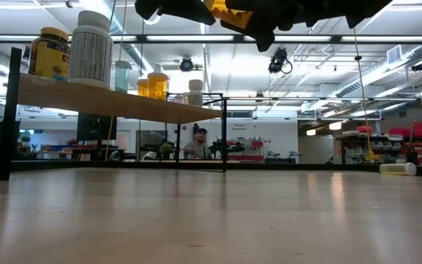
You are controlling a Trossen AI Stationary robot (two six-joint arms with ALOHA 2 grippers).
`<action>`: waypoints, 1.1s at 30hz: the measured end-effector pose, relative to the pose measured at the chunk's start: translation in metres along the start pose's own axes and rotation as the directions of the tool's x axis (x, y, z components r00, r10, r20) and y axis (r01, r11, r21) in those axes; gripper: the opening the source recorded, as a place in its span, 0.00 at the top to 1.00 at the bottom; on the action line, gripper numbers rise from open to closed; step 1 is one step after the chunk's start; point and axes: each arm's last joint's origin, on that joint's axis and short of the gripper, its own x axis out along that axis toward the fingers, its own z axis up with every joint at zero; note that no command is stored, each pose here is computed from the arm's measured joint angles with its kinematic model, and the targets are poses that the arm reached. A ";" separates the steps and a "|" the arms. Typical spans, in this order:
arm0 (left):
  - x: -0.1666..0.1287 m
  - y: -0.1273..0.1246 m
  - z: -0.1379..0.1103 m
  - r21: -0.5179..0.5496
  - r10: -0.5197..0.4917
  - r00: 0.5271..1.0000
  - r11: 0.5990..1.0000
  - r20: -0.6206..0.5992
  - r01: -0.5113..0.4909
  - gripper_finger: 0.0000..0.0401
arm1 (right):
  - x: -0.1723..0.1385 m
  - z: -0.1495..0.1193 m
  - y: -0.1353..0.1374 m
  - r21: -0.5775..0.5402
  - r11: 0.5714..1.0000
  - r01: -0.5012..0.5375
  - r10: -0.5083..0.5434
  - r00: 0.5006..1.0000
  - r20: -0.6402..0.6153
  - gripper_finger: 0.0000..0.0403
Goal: Pick and place medicine bottles onto shelf by color
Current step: Put the orange pill bottle on the shelf
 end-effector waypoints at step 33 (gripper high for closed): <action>0.005 0.000 -0.001 -0.016 -0.089 0.994 0.996 0.066 0.090 0.40 | 0.000 -0.004 0.001 0.001 1.000 -0.024 0.025 0.999 -0.040 0.50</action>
